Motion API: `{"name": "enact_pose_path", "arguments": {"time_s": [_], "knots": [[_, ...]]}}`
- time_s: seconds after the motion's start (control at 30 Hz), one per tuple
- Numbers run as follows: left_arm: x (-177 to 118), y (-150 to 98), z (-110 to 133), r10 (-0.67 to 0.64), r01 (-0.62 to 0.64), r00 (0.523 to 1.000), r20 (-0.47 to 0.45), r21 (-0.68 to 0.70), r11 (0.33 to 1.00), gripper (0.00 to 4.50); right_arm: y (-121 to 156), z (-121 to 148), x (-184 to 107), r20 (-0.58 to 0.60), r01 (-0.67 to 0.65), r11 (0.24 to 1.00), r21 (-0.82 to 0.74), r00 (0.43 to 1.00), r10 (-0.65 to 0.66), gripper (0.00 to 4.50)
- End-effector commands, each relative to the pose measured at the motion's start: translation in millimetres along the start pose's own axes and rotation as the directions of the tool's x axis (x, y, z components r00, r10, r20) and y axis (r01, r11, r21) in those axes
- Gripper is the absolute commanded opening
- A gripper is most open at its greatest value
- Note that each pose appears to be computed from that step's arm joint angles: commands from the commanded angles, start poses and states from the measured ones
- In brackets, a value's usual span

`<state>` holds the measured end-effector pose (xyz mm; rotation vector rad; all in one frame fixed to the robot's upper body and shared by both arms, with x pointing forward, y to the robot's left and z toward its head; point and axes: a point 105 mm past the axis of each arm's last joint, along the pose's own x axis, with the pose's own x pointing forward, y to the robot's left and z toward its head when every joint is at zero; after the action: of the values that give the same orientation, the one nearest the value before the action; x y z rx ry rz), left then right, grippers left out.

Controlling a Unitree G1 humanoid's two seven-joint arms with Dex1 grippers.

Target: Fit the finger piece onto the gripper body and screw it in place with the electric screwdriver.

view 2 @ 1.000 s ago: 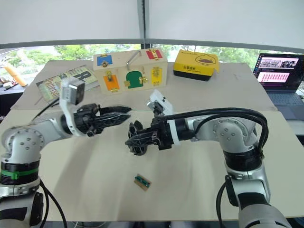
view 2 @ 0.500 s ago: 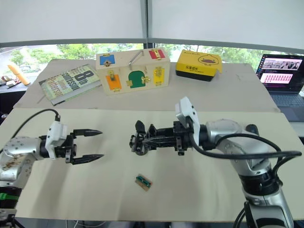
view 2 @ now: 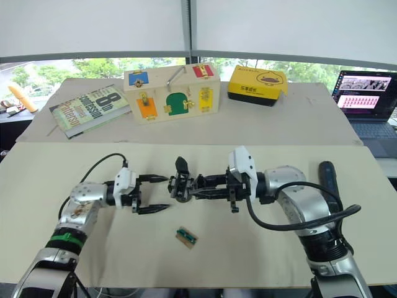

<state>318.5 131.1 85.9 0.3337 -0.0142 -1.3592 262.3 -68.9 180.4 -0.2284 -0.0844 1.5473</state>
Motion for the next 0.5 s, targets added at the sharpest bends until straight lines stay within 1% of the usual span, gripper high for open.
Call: {"name": "enact_pose_path", "arguments": {"time_s": [0.03, 0.2, 0.3, 0.37, 0.5], "knots": [[13.9, -1.2, 0.8, -0.049, 0.049, 0.999, -0.001, 0.014, 0.999, 4.50, 5.0, 11.5, 3.5, 0.024, -0.010, 0.999, -0.049, 1.000, 0.011, 0.40], [27.9, -0.1, 1.7, -0.068, 0.068, 0.998, 0.018, -0.005, 0.998, 4.50, 5.7, 14.9, 5.6, 0.028, -0.004, 0.999, -0.054, 1.000, 0.005, 0.40], [34.8, 1.7, 0.2, -0.067, 0.067, 0.998, 0.007, 0.004, 0.998, 4.50, 6.5, 17.1, 7.9, 0.032, 0.000, 0.998, -0.060, 0.999, 0.002, 0.40], [36.5, 3.2, -1.6, -0.056, 0.056, 0.998, 0.001, 0.015, 0.998, 4.50, 7.2, 18.0, 9.3, 0.035, 0.001, 0.998, -0.062, 0.999, 0.001, 0.40], [39.1, 1.3, -2.4, -0.075, 0.075, 0.997, 0.014, -0.009, 0.997, 4.50, 6.6, 18.9, 12.8, 0.042, 0.004, 0.998, -0.062, 0.999, -0.002, 0.40]]}}
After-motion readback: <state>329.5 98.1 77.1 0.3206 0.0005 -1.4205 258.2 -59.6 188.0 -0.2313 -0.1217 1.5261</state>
